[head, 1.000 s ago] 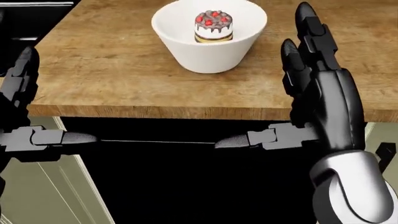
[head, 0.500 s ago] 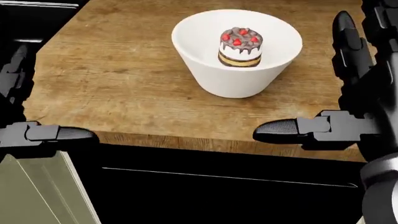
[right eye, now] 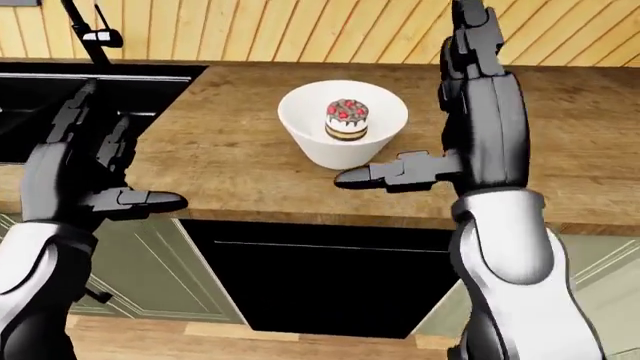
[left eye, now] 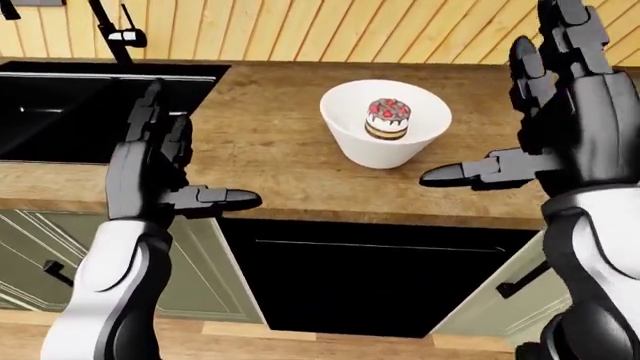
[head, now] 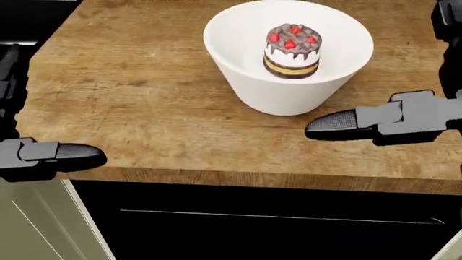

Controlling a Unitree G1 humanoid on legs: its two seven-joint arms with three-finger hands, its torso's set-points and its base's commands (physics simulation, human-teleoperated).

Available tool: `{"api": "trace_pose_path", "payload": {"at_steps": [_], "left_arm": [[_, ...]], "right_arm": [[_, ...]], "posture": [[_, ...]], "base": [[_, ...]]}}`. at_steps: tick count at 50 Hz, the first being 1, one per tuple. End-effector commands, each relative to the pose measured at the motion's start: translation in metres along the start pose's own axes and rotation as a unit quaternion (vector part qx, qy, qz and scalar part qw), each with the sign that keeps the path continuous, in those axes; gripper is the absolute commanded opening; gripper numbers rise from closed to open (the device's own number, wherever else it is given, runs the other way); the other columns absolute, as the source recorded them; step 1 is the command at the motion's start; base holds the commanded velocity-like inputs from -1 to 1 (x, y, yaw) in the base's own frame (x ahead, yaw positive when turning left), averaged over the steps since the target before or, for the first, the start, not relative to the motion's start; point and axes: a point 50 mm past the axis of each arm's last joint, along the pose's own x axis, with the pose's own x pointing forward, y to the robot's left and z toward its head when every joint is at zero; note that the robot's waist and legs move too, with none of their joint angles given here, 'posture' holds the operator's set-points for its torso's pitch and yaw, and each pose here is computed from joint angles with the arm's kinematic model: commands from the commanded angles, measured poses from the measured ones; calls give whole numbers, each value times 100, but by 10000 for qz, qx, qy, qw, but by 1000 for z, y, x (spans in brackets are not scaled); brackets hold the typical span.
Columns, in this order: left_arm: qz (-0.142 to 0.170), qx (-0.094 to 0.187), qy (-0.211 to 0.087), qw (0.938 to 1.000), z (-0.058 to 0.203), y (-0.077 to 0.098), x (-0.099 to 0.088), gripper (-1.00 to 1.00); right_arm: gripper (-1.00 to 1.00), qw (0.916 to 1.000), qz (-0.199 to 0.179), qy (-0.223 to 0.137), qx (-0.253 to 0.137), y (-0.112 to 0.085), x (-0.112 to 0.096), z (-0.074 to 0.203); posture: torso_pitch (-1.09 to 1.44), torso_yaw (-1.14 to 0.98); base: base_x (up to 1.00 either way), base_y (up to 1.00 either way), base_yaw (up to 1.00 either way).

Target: Pick up the bowl with cake and place it on the tray. Pick up the cupcake and place it on the tray.

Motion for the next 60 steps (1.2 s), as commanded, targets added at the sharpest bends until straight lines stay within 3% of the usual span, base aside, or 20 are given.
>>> {"api": "trace_pose_path", "payload": {"at_steps": [1, 4, 8, 14, 22, 35, 45, 49, 53, 55, 60], "left_arm": [[-39, 42, -339, 9994, 12, -2, -1, 100], [-46, 29, -360, 9993, 14, -2, -2, 100], [-45, 11, -352, 9994, 13, -2, -3, 100], [-15, -34, -356, 9994, 12, 1, -3, 100], [-7, -44, -340, 9994, 10, 1, -4, 100], [-17, -40, -370, 9993, 14, 1, -2, 100], [-29, -42, -356, 9994, 11, 0, -2, 100], [-47, -53, -367, 9993, 13, -1, -2, 100], [-27, -50, -358, 9993, 12, 1, -2, 100], [-33, -54, -359, 9993, 11, 1, -1, 100], [-49, -71, -353, 9993, 11, 0, -3, 100]], "right_arm": [[100, 9979, -174, -384, -491, -4, 2, 18], [100, 9887, -85, -541, -1397, 4, 3, 32], [100, 9768, 16, -626, -2048, 12, 11, 38], [100, 9589, 93, -383, -2809, 23, 31, 20], [100, 9405, 376, -382, -3355, 41, 39, 19], [100, 9233, 665, -454, -3755, 70, 60, 5], [100, 9190, 824, -306, -3843, 80, 72, -16], [100, 9231, 994, -186, -3710, 89, 76, -30], [100, 9202, 1037, -134, -3772, 92, 78, -37], [80, 9188, 1047, -111, -3803, 92, 79, -38], [65, 9163, 997, -10, -3880, 90, 85, -47]], "posture": [[0, 0], [0, 0], [0, 0], [0, 0], [0, 0], [0, 0], [0, 0], [0, 0], [0, 0], [0, 0], [0, 0]], "base": [[0, 0, 0], [0, 0, 0], [0, 0, 0], [0, 0, 0], [0, 0, 0], [0, 0, 0], [0, 0, 0], [0, 0, 0], [0, 0, 0], [0, 0, 0], [0, 0, 0]]}}
